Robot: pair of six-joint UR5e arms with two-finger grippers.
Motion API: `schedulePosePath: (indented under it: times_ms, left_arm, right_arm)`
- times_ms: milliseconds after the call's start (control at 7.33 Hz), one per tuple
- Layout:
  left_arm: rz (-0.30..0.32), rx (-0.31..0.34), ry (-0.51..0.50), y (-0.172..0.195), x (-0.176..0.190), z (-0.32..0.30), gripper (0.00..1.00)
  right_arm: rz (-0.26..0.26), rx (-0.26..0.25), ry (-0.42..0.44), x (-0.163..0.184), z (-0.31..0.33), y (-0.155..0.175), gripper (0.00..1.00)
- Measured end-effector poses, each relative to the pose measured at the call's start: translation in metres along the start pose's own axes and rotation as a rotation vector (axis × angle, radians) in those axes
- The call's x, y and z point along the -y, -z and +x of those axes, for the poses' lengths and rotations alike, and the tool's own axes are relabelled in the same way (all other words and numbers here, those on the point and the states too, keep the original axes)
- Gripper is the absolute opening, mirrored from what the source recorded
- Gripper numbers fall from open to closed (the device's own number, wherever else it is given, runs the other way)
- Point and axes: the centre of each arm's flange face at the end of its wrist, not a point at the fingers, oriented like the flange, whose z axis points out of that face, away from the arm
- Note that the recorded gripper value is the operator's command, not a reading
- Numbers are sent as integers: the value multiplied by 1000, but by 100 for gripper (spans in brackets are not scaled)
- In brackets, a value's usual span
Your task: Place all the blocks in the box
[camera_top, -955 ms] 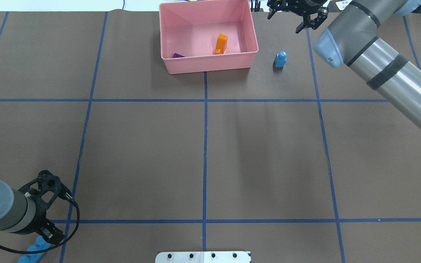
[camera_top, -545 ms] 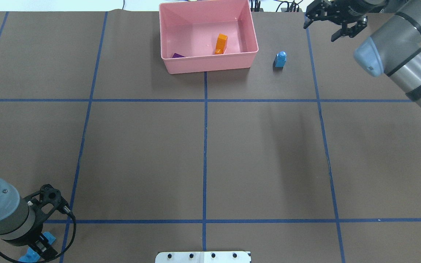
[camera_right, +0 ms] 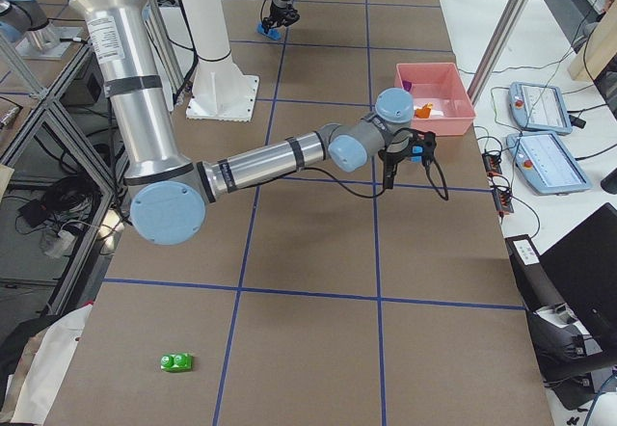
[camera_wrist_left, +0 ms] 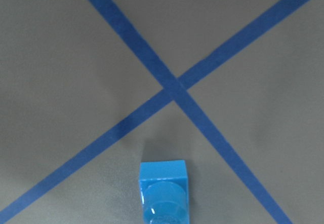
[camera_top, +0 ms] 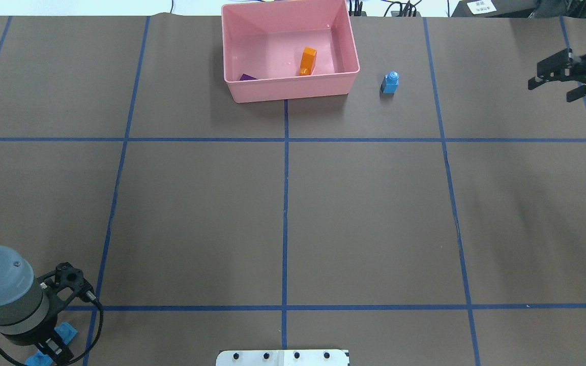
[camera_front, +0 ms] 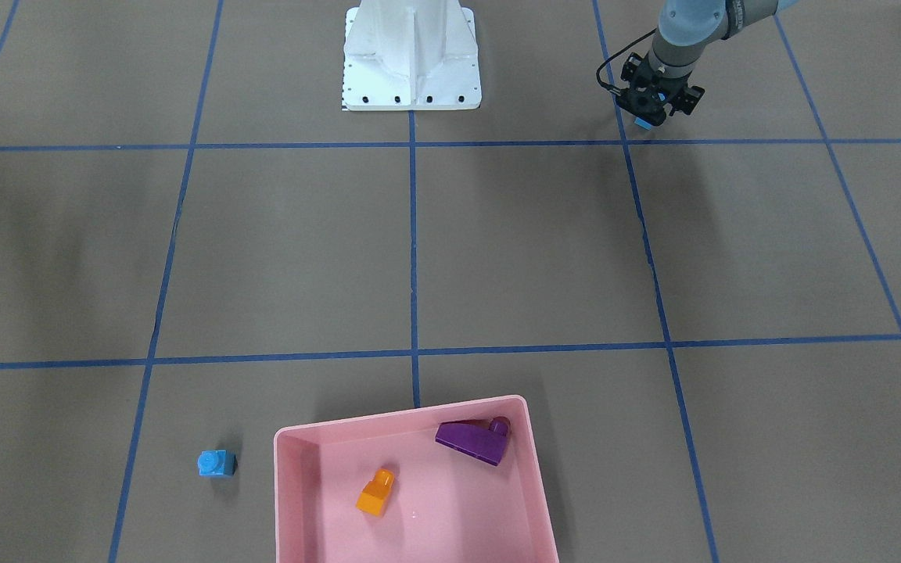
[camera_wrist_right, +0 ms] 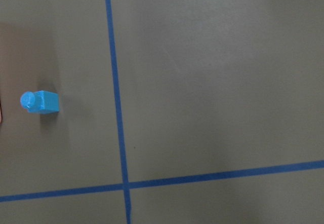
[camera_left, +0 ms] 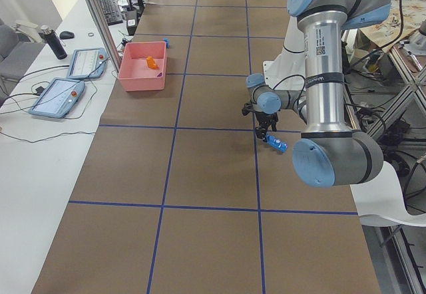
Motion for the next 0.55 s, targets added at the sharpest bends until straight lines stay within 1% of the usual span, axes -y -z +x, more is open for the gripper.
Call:
schedulePosePath:
  times_ms: [136,273,409,545]
  left_arm:
    - [-8,2,2,-4,1,-2,51]
    - [-15,3,5,-8,2,-3,14]
    - [-18,4,8,-9,1,-4,0]
    - [-13,3,15,-5,0,-6,0]
  right_arm:
    - [-7,-29,30,-27,49,8,100]
    - [-21,-57,65,-57,102,18,100]
    - [-43,-72,96,-86,151,27,100]
    - [-66,-83,119,-113,190,31,100]
